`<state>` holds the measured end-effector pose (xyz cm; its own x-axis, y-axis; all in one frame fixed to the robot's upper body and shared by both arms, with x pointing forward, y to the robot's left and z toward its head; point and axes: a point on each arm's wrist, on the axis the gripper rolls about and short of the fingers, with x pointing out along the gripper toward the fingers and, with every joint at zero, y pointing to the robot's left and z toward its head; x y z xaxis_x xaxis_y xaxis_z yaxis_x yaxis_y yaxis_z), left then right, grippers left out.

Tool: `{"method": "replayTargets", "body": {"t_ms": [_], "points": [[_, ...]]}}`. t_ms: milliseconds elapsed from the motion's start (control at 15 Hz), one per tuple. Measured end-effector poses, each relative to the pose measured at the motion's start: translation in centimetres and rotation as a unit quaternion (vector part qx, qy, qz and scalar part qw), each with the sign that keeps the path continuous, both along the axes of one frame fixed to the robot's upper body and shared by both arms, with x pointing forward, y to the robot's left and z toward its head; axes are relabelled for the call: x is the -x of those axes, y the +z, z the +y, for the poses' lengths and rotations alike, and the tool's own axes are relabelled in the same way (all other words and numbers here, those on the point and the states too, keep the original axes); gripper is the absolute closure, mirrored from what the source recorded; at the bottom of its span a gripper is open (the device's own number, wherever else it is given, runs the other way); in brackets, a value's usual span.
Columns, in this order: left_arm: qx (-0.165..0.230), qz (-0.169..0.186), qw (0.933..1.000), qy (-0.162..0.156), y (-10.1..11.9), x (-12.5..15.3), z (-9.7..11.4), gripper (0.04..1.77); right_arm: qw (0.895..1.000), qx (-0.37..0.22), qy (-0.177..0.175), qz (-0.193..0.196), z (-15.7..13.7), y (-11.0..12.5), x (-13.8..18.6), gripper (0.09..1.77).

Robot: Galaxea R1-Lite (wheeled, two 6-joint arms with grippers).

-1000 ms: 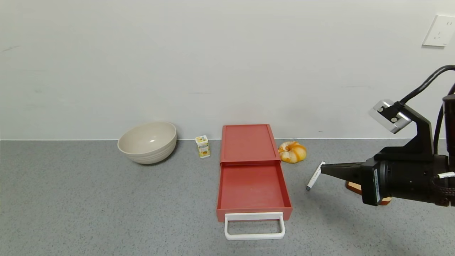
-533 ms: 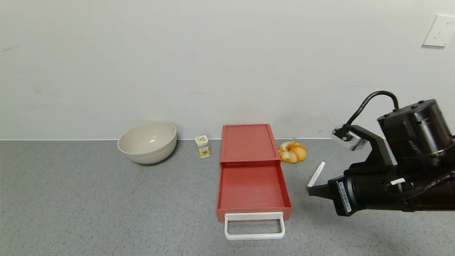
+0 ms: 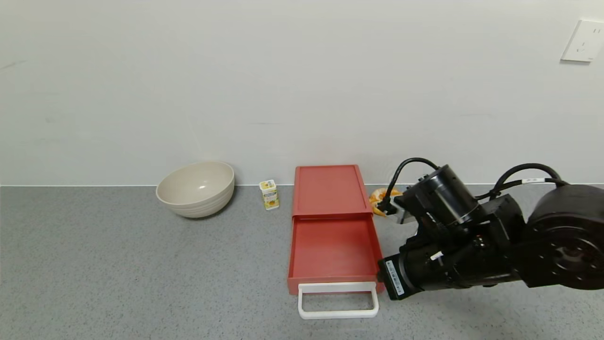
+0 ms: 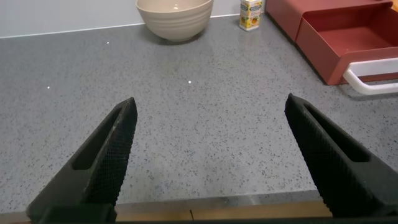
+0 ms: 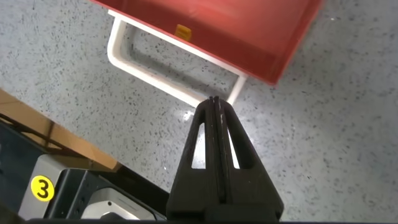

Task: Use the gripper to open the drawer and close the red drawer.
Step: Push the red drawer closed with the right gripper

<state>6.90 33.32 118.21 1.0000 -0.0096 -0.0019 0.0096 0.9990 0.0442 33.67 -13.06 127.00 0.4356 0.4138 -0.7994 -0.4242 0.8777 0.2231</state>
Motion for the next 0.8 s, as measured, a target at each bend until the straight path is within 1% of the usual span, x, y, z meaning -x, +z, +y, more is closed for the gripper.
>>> {"method": "replayTargets", "body": {"t_ms": [200,467,800], "points": [[0.0,0.0,1.0,0.0,0.0,0.0,0.0,0.09,1.0,0.009,0.005,0.015,1.6,-1.4,-0.7,1.74],[0.0,0.0,1.0,0.0,0.0,0.0,0.0,0.09,0.999,0.026,0.01,0.023,3.4,-3.1,-1.7,1.74],[-0.001,0.001,1.0,0.0,0.0,0.0,0.0,0.09,0.998,0.042,0.015,0.037,4.6,-4.9,-2.2,1.74]]}}
